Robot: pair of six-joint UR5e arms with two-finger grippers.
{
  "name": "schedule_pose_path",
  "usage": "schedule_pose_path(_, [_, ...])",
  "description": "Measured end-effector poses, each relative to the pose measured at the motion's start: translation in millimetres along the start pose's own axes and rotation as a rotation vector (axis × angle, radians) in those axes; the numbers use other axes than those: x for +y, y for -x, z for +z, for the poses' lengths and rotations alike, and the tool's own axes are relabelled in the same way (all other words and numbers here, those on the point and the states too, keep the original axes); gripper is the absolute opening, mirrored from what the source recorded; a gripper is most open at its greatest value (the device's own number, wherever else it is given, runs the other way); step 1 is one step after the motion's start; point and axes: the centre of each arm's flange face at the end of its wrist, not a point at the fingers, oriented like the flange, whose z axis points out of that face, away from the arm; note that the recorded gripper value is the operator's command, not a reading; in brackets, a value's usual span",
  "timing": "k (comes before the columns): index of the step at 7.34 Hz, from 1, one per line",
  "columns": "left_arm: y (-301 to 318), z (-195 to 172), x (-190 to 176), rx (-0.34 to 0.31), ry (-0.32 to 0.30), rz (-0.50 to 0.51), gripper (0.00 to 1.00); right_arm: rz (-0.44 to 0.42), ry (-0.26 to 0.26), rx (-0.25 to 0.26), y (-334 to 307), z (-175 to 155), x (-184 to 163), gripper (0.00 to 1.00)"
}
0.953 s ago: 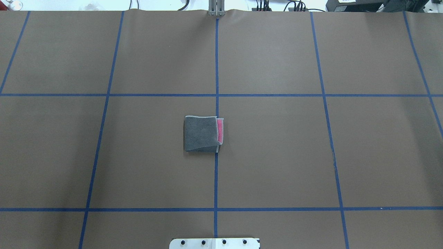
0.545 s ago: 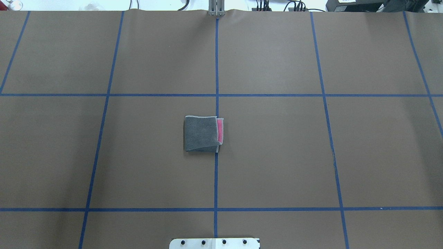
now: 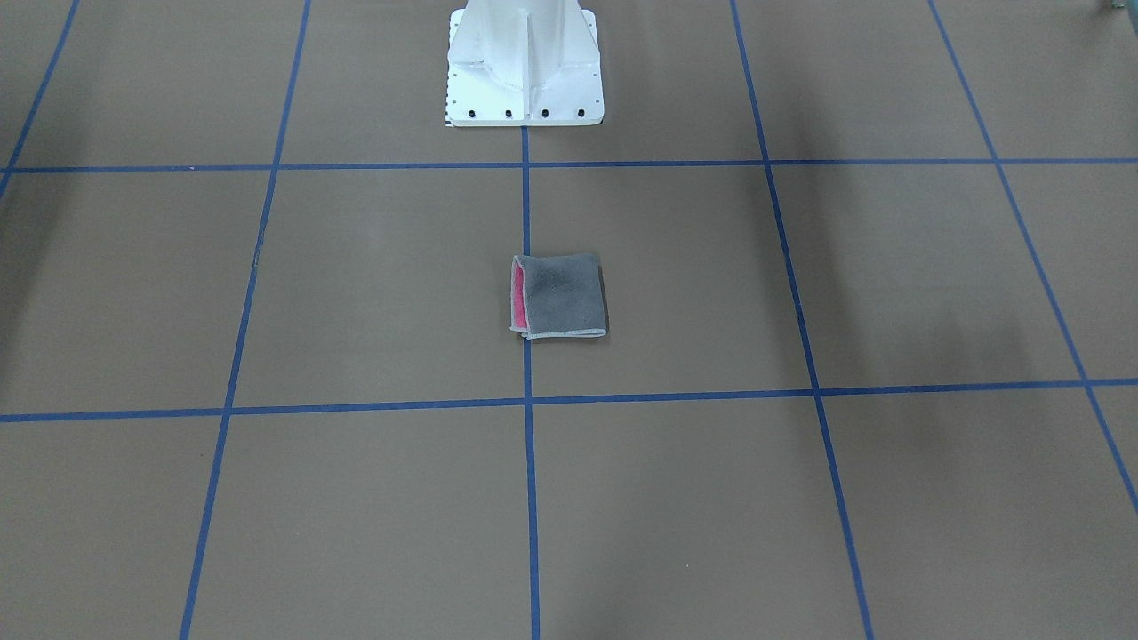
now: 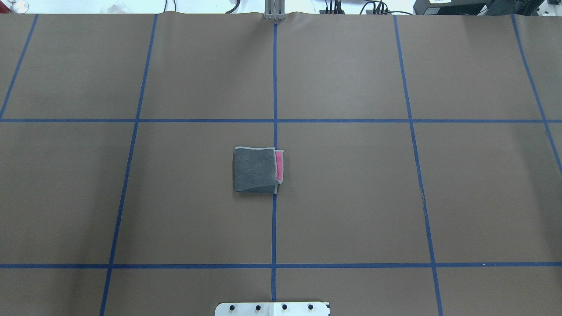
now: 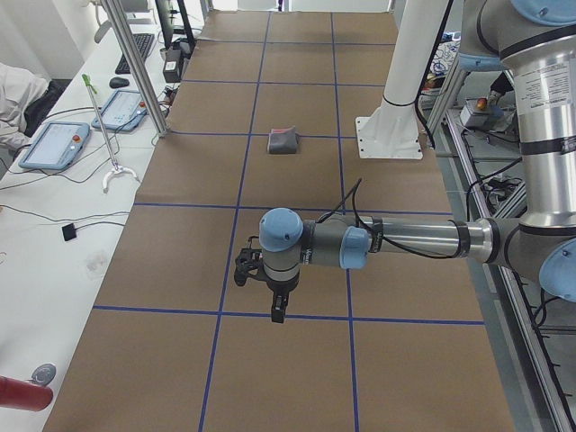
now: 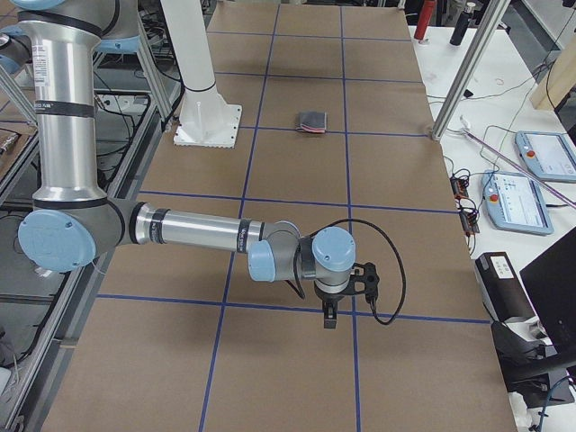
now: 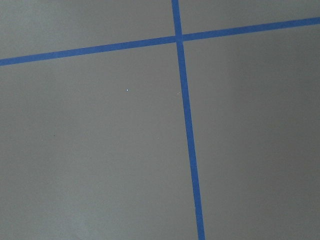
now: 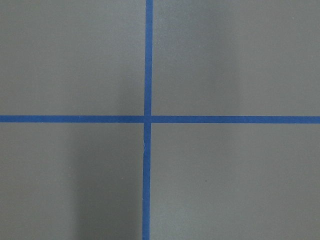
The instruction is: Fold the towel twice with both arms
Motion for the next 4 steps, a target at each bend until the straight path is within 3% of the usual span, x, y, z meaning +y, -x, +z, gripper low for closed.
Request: schedule_pose_path(4, [1.0, 1.2, 0.9, 0.0, 0.003, -0.002, 1.0, 0.001, 0.002, 0.001, -1.2, 0.9, 1.8, 1.0])
